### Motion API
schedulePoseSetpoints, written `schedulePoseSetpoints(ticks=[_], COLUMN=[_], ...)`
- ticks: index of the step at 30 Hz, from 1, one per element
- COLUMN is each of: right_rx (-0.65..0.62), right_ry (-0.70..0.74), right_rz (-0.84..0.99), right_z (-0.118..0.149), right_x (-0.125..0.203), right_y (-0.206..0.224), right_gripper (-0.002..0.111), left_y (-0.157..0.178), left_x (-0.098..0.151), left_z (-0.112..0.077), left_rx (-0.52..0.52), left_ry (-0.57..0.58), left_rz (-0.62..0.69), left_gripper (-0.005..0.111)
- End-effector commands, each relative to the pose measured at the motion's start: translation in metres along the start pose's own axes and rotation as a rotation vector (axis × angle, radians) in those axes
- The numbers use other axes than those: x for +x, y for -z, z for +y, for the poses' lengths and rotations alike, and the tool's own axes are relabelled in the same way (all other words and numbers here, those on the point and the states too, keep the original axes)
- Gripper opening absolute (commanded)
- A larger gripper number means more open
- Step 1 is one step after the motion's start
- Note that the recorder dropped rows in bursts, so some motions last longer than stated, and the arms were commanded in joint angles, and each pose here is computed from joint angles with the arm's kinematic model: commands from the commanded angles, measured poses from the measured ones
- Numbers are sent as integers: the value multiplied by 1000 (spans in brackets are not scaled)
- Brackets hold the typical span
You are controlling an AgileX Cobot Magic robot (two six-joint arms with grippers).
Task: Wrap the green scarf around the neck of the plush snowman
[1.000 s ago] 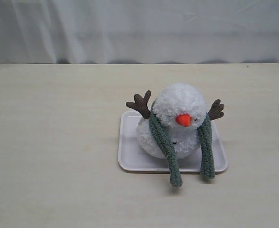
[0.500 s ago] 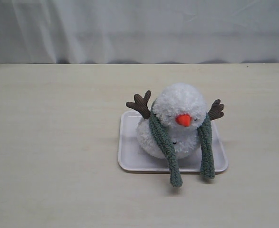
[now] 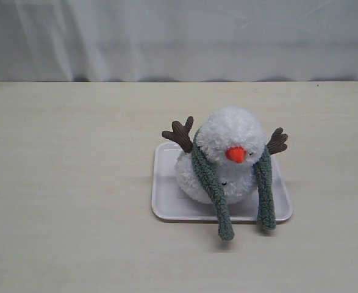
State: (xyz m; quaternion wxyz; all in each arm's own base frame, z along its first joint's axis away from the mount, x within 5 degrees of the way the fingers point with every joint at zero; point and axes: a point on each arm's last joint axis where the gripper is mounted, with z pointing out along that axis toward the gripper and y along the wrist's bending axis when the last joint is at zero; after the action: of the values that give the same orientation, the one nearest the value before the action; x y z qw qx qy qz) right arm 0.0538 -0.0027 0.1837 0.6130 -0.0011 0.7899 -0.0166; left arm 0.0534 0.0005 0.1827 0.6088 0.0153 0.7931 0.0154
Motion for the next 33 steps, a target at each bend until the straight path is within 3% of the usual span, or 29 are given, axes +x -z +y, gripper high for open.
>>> schedulePoseSetpoints(ticks=[1,7,33], right_rx=[12,12,16], right_ry=[1,-45,-12], right_rz=[2,3,5], right_z=[-1,-1,-1], right_x=[1,1,1], right_y=[0,0,0], right_gripper=[4,4,4], left_y=[0,0,0], left_x=[0,0,0], left_z=[0,0,0], left_rx=[1,1,4], left_ry=[5,5,4], left_rz=[-6,-6,-11], left_gripper=[0,0,0])
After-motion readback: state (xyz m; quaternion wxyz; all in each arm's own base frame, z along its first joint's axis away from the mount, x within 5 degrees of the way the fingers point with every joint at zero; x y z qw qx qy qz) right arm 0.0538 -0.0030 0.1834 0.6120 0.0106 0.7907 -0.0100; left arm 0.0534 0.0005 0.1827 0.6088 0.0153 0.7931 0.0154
